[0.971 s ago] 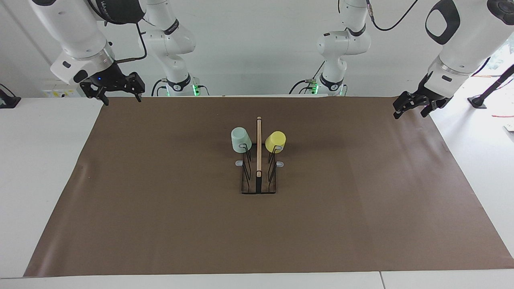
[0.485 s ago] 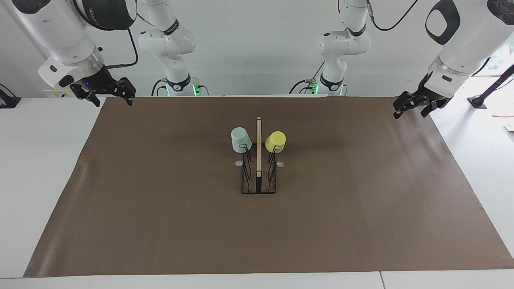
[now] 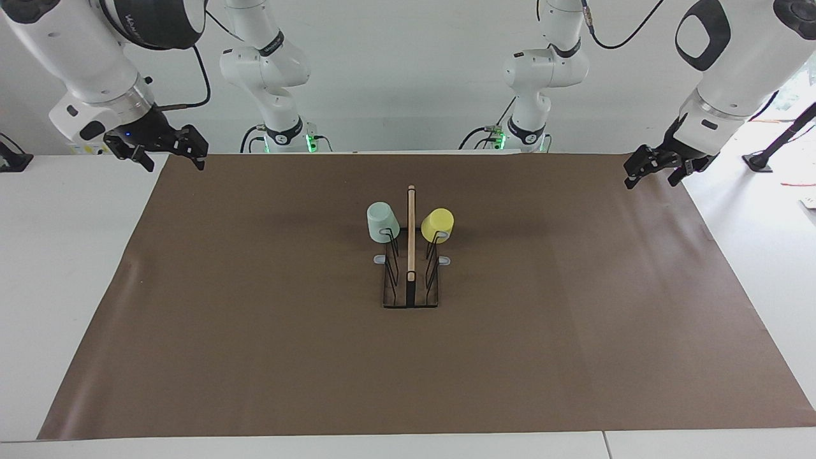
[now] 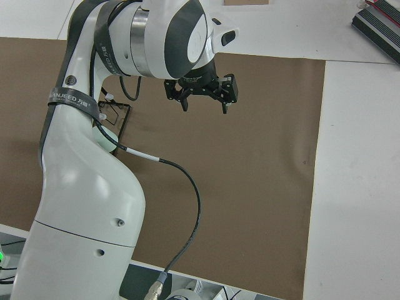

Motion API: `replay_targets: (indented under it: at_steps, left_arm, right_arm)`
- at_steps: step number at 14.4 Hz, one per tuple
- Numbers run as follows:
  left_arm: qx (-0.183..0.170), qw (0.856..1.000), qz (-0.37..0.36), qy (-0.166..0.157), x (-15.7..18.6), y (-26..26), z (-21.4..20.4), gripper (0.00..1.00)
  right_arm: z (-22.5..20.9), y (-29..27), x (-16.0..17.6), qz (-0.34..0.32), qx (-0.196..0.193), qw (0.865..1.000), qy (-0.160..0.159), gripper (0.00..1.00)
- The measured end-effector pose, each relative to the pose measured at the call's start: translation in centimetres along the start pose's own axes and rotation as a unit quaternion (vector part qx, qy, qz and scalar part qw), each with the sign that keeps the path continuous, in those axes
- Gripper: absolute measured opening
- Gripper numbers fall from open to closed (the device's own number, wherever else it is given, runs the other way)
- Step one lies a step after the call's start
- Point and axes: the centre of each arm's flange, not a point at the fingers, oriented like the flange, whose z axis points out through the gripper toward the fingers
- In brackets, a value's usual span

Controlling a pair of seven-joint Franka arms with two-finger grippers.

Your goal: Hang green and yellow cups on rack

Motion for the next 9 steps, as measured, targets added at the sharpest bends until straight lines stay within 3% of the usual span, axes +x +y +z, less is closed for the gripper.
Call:
replay_targets:
  at_steps: [9]
  left_arm:
    - [0.0, 1.0, 0.0, 0.0, 0.0, 0.0, 0.0, 1.0]
  right_arm:
    - [-1.1, 0.0, -0.4, 0.0, 0.0, 1.0, 0.02, 1.0]
